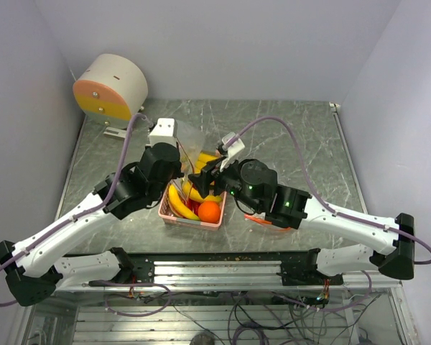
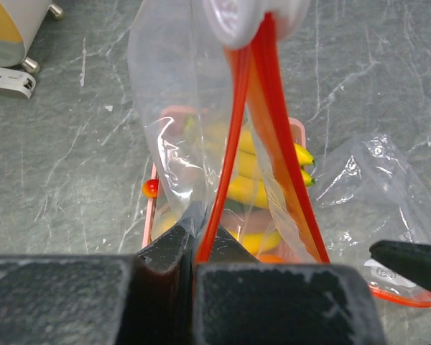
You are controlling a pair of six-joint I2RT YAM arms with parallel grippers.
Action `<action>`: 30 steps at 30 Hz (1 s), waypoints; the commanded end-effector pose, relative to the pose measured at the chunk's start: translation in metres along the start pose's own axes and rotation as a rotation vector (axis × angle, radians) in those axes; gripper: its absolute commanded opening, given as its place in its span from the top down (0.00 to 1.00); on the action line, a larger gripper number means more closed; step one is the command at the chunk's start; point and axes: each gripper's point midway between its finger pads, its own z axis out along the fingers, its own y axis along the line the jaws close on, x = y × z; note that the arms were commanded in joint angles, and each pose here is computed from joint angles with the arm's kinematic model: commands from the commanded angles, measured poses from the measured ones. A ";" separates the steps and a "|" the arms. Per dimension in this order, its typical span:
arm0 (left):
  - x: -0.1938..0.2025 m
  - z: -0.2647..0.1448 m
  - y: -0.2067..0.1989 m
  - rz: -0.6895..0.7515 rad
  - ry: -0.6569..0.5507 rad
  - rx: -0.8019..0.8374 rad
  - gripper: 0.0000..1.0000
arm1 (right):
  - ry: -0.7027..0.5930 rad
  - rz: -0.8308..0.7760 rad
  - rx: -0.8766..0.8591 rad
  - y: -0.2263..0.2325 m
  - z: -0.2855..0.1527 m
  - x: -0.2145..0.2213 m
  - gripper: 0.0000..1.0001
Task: Place the food in the zip-top bag and seal the zipper
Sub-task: Open the zipper of the food storage bag.
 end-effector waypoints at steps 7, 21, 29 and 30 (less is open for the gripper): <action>-0.025 -0.017 -0.012 -0.094 -0.058 0.104 0.93 | -0.060 0.012 0.078 -0.007 0.015 -0.005 0.38; -0.011 -0.028 -0.007 -0.116 -0.028 0.141 0.93 | -0.123 0.176 0.610 -0.085 0.006 0.002 1.00; -0.008 -0.038 0.004 -0.160 -0.071 0.166 0.34 | -0.178 0.251 0.519 -0.075 0.000 -0.009 1.00; -0.007 -0.037 0.000 -0.164 -0.068 0.179 0.32 | -0.180 0.259 0.508 -0.073 0.001 -0.011 1.00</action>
